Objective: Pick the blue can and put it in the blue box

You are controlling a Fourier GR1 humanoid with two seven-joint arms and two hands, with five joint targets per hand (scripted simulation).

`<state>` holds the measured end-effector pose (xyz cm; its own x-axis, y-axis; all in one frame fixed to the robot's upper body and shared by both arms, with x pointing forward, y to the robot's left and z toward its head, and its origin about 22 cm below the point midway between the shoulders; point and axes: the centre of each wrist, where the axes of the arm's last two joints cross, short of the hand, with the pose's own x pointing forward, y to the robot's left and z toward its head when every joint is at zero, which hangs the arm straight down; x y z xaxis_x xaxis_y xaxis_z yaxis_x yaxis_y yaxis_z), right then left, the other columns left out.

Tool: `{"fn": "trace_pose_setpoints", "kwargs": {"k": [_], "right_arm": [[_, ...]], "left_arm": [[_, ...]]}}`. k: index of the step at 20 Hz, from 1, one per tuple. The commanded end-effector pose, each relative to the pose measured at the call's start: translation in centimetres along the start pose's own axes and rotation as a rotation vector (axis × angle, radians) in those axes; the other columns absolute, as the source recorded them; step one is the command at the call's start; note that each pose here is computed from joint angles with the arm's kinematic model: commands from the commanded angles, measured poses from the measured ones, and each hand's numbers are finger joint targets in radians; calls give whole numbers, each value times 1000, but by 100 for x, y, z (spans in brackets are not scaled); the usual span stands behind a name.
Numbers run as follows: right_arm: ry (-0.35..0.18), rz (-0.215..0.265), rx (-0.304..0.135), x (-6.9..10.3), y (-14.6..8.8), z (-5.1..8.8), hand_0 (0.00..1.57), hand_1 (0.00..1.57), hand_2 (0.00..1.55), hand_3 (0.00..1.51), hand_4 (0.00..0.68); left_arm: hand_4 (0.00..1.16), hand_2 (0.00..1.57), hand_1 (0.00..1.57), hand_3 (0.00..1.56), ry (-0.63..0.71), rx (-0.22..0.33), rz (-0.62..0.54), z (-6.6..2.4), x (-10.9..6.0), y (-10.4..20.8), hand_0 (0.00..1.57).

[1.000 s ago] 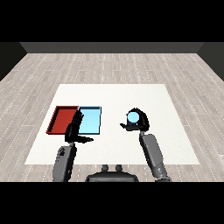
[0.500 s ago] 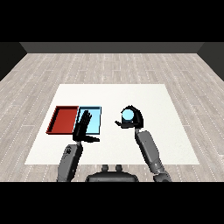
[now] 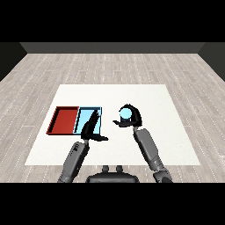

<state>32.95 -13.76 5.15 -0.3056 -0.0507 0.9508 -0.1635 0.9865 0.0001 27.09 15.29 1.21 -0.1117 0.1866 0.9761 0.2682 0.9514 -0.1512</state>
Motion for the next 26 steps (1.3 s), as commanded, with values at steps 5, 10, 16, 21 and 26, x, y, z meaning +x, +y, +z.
{"fn": "trace_pose_setpoints", "kwargs": {"k": [5, 10, 16, 21, 26], "right_arm": [[-13, 25, 65, 157, 243, -142, 1436, 1436, 1454, 1427, 614], [-26, -1, 89, 124, 323, -222, 1420, 1420, 1458, 1426, 615], [-26, -2, 97, 142, 310, 85, 1432, 1432, 1462, 1423, 614], [-56, 19, 112, 20, 521, -44, 1430, 1430, 1459, 1415, 614], [-42, -15, 131, 166, 463, 291, 1429, 1429, 1457, 1421, 622]], "left_arm": [[0, 0, 0, 0, 22, -16, -94, -259, -246, -358, 0], [0, 0, 0, 0, 48, -14, -47, -338, -129, -326, 0], [0, 0, 0, 0, 67, -43, -38, -230, -313, -421, 0], [0, 0, 0, 0, 57, -43, -55, -176, -410, -451, 0], [0, 0, 0, 0, 67, -66, -24, -120, -347, -503, 0]]}}
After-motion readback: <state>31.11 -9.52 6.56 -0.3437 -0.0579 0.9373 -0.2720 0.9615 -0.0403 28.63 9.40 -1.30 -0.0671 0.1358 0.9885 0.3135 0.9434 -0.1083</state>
